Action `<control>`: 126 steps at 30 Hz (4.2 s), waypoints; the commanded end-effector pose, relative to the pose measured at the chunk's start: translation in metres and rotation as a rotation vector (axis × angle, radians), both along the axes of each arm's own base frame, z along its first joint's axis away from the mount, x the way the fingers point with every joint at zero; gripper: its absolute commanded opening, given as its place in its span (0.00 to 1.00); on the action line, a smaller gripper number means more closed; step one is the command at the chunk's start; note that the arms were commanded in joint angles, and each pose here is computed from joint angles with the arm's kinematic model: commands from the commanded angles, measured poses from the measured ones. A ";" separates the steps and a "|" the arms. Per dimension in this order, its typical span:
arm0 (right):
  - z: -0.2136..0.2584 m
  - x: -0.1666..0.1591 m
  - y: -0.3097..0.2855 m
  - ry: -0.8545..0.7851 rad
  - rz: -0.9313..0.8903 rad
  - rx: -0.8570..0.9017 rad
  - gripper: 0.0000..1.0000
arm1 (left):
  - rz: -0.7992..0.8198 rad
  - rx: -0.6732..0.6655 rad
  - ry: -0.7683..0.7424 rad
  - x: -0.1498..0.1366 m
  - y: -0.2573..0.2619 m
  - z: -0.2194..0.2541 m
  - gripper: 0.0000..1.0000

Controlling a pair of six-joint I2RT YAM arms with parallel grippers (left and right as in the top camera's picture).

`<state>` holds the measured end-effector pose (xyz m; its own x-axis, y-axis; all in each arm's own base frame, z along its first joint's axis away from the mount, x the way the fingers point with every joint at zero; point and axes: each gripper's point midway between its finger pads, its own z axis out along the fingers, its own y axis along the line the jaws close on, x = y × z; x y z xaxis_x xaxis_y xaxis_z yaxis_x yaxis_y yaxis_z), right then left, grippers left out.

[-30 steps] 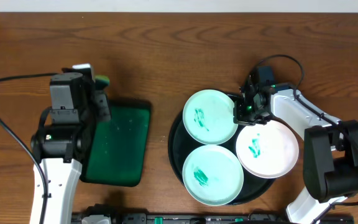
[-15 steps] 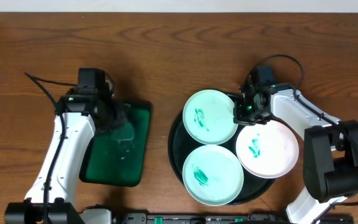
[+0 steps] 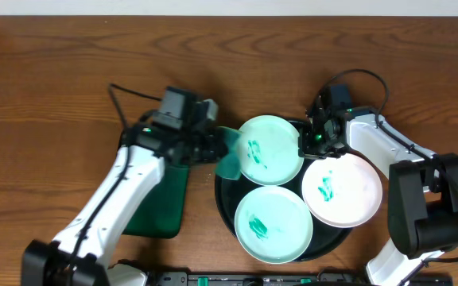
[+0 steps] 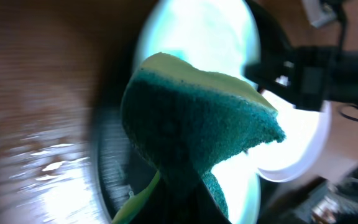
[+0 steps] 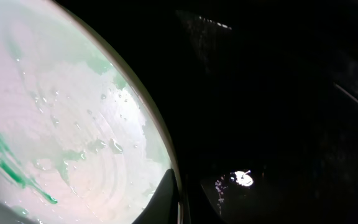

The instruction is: Clean dirty plates on tray and stack at the side

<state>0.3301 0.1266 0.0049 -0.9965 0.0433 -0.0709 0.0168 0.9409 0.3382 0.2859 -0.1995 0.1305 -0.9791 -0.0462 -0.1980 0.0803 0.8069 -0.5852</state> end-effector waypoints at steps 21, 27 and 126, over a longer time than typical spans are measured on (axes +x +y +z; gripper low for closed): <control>0.056 -0.008 -0.002 -0.159 0.112 -0.107 0.01 | -0.056 -0.075 0.122 0.002 -0.078 -0.047 0.07; 0.049 -0.030 0.003 -0.049 0.016 -0.145 0.01 | -0.024 -0.068 0.091 0.013 -0.079 -0.047 0.07; 0.001 -0.026 0.006 0.029 -0.087 -0.175 0.01 | -0.114 0.546 0.153 0.010 0.029 -0.150 0.07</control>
